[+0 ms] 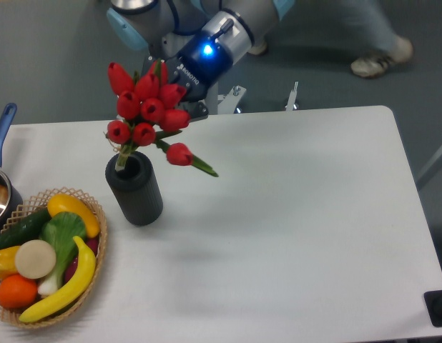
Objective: Pick up the flowers from the vase
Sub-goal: 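Lift the gripped tulips up and out of the black vase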
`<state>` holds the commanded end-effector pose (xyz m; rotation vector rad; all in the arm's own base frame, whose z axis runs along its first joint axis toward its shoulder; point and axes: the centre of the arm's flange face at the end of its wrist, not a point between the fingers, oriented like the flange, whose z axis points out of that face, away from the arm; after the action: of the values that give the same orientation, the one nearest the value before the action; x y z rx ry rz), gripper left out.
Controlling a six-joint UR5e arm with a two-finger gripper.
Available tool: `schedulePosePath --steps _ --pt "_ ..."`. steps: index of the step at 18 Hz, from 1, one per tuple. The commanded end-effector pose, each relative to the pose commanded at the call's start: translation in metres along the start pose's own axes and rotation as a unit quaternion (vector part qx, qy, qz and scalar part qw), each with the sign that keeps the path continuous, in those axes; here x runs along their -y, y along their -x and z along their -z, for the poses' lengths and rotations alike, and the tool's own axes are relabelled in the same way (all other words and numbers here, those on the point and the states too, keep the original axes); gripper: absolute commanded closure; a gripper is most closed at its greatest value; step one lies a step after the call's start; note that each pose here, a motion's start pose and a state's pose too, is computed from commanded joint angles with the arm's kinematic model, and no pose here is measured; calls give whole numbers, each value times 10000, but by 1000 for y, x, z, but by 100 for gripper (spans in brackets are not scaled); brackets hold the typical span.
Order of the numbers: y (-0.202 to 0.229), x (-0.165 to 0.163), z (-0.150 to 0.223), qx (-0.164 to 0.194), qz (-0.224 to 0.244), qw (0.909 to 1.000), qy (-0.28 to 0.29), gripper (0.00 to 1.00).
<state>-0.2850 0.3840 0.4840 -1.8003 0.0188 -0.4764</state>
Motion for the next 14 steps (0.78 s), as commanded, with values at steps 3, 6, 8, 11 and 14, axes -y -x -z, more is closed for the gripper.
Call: schedulePosePath --steps 3,6,8,11,14 --pt "4 21 11 32 76 9998 -152 93" --pt "7 36 22 85 74 9996 -263 93" --pt "9 41 28 152 10 9995 -290 93" --pt "18 53 47 370 -158 9985 -358 93" --pt "30 66 59 514 -288 9976 -376 93"
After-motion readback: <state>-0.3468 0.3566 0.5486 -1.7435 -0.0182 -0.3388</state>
